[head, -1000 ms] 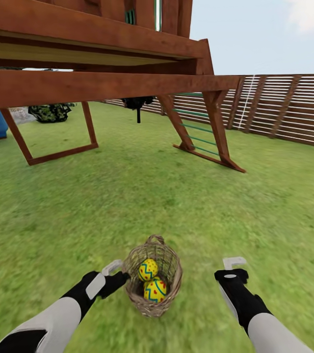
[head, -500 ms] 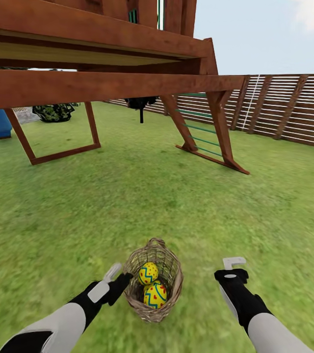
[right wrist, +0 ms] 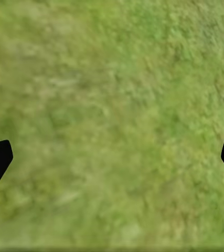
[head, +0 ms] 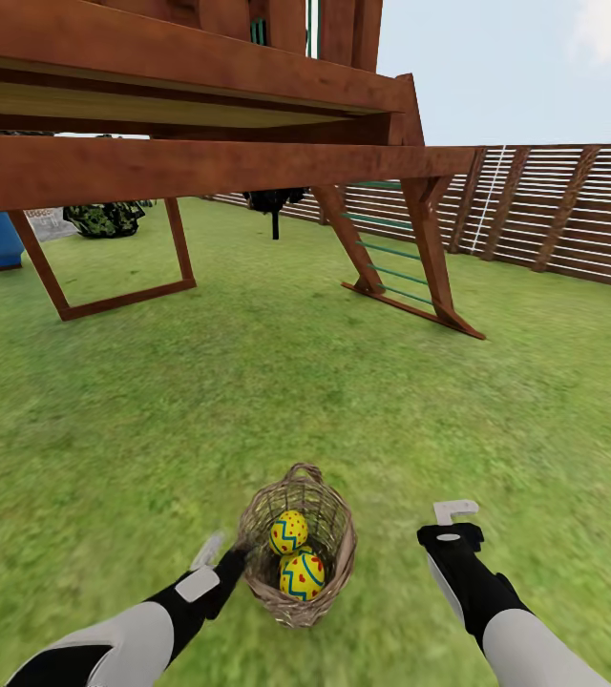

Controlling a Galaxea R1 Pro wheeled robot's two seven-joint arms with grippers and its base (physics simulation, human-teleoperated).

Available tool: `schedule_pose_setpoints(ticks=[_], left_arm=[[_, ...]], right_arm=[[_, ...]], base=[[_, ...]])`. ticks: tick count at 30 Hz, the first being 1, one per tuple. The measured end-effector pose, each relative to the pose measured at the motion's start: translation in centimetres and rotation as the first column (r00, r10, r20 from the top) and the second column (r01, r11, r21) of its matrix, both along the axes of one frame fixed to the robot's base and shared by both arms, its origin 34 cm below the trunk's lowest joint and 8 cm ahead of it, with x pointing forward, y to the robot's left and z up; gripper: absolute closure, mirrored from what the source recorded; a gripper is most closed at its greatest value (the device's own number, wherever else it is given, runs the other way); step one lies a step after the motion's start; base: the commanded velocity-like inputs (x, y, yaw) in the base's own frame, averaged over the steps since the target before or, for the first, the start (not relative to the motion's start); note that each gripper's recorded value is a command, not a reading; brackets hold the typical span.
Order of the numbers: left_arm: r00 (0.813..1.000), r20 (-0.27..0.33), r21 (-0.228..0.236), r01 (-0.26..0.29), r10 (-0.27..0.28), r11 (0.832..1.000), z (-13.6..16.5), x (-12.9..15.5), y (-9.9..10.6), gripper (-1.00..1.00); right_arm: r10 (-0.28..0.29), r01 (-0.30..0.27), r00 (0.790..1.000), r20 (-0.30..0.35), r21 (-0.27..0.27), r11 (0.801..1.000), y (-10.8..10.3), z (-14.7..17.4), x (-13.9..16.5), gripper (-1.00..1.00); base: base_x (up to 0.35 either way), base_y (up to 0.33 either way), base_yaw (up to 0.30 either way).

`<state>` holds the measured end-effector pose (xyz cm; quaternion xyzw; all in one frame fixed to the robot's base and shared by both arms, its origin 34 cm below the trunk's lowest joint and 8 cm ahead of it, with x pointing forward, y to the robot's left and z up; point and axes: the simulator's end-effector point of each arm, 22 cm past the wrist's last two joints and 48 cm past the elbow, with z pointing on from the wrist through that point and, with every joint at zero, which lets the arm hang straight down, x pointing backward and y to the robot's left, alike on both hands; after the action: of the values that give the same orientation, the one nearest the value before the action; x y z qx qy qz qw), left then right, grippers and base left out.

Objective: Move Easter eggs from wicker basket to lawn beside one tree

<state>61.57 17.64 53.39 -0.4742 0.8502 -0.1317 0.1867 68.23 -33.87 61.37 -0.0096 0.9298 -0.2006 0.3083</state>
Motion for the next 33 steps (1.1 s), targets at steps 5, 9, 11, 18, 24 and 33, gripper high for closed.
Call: schedule_pose_setpoints(ticks=[5,9,11,18,24,33], left_arm=[[0.992,-0.070,0.112,-0.093,0.102,0.989,-0.7,-1.9,2.4,-1.00],[0.983,-0.108,0.177,-0.131,0.151,0.975,-0.9,-3.0,3.7,-1.00],[0.981,-0.114,0.186,-0.134,0.157,0.973,-0.9,-3.2,3.8,-1.00],[0.980,-0.118,0.187,-0.134,0.158,0.973,-0.9,-3.2,3.6,-1.00],[0.980,-0.118,0.185,-0.134,0.158,0.974,-0.9,-3.3,3.5,-1.00],[0.980,-0.120,0.184,-0.135,0.159,0.974,-0.9,-3.4,3.5,-1.00]], right_arm=[[0.000,0.000,1.000,0.000,0.000,1.000,0.0,0.0,0.0,-1.00],[0.000,0.000,1.000,0.000,0.001,1.000,0.0,0.0,0.0,-1.00],[-0.001,0.001,1.000,0.000,0.000,1.000,0.0,0.0,0.0,-1.00],[-0.001,0.001,1.000,-0.001,0.000,1.000,0.0,0.0,0.0,-1.00],[-0.001,0.001,1.000,0.001,-0.001,1.000,0.0,0.0,0.0,-1.00],[-0.002,0.002,1.000,0.001,0.000,1.000,0.0,0.0,0.0,-1.00]], base=[[0.000,0.000,0.000],[0.000,0.000,0.000],[0.000,0.000,0.000],[0.000,-0.141,0.000],[0.000,-0.319,0.000],[0.000,-0.329,0.045]])
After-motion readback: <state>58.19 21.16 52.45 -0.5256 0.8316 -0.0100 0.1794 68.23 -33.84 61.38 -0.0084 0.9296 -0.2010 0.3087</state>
